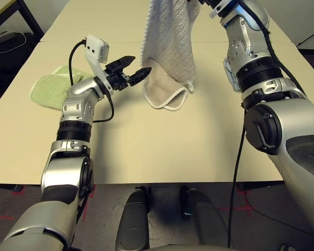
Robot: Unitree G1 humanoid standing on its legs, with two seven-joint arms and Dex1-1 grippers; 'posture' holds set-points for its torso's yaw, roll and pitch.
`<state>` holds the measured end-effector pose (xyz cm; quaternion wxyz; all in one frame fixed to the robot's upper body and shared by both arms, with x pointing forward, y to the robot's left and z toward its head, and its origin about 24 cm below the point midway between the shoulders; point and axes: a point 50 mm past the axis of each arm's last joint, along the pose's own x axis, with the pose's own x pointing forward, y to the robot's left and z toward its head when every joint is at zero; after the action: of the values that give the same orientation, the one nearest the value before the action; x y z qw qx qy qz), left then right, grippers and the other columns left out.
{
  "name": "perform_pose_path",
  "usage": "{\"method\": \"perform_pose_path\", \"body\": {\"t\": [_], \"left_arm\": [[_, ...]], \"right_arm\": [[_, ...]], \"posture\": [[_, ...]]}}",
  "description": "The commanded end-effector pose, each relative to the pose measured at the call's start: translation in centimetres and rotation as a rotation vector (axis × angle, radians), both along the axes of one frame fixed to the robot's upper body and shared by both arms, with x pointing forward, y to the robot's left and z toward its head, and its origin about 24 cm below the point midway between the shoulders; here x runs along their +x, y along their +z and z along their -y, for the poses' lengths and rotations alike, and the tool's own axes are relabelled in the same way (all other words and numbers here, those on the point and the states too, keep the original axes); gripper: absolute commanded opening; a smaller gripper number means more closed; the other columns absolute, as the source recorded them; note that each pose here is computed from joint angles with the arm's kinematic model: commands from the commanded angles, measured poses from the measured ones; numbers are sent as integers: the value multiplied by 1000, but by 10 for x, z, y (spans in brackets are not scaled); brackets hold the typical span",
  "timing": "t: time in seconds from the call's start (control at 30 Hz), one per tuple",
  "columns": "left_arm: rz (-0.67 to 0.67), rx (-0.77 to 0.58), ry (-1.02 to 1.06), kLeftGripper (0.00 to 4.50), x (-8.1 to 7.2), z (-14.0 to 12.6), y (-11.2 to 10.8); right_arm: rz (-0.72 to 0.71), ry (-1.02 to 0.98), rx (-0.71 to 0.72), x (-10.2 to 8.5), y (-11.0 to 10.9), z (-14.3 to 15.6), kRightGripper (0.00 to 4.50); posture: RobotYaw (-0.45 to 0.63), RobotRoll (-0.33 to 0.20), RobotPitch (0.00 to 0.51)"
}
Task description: Fold the towel and set it aside.
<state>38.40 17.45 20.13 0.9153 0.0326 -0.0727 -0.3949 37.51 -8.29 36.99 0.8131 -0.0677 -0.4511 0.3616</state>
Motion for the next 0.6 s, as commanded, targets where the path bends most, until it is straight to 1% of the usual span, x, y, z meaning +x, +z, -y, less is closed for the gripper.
{"method": "perform_pose_path", "body": {"t": [0.03, 0.23, 0.43, 0.6], "left_arm": [[-25, 24, -6, 4500, 2, 13, -6], [-64, 94, 23, 4500, 4, 17, -19], [-114, 147, 27, 4500, 1, 13, -30], [-143, 145, 12, 4500, -2, 9, -30]], "right_arm": [[24, 5, 53, -4, 14, 3, 33], [24, -11, 102, -6, 28, 7, 33], [41, -50, 145, -8, 40, 14, 33], [37, -76, 163, -7, 44, 19, 33]], "posture": [[121, 0, 188], [119, 0, 185], [119, 0, 185], [127, 0, 182]]}}
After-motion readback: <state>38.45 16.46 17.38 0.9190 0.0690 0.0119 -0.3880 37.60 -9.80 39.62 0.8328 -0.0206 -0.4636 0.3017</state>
